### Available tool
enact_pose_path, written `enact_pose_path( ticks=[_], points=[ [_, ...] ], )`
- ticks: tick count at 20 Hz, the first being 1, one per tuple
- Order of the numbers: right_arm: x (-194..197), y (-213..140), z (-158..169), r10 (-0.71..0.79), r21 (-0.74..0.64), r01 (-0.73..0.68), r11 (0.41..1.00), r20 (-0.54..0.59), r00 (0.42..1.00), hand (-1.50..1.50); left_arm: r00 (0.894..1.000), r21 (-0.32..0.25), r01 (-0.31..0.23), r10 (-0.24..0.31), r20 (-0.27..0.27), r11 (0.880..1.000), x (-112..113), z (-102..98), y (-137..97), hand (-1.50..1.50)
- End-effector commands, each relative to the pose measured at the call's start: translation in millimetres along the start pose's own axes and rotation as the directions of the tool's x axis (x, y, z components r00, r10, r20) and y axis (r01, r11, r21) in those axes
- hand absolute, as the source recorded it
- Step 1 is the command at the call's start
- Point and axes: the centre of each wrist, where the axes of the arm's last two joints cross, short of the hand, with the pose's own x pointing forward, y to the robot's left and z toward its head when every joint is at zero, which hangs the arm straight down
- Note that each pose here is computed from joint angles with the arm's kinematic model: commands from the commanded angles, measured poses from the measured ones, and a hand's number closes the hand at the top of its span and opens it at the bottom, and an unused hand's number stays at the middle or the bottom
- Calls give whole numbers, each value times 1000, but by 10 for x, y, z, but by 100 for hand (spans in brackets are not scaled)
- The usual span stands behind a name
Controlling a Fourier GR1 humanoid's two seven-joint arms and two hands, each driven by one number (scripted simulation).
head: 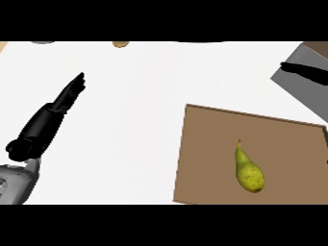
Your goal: Pick the pear from the tray and place it in the cardboard box
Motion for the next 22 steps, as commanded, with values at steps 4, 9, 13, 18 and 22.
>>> enact_pose_path(
  ticks=[4,9,13,18,22],
  points=[
    [620,36,-236,213,279,-203,939,-7,977,-150,1000,-7,15,-15,10,1000,119,-134,24,0],
    [970,189,-435,336,345,-300,889,-49,940,-150,1000,-3,0,0,-1,1000,-19,-69,97,0],
    [1054,379,-571,357,417,-292,861,-86,930,-150,1000,24,7,-7,10,1000,0,-171,68,0],
    [1239,594,-630,357,449,-262,854,-140,923,-150,1000,10,17,-17,-3,1000,-8,-59,248,0],
    [1310,659,-561,339,458,-237,857,-155,928,-150,1000,9,2,-2,-5,1000,-92,-16,52,0]
  ],
)
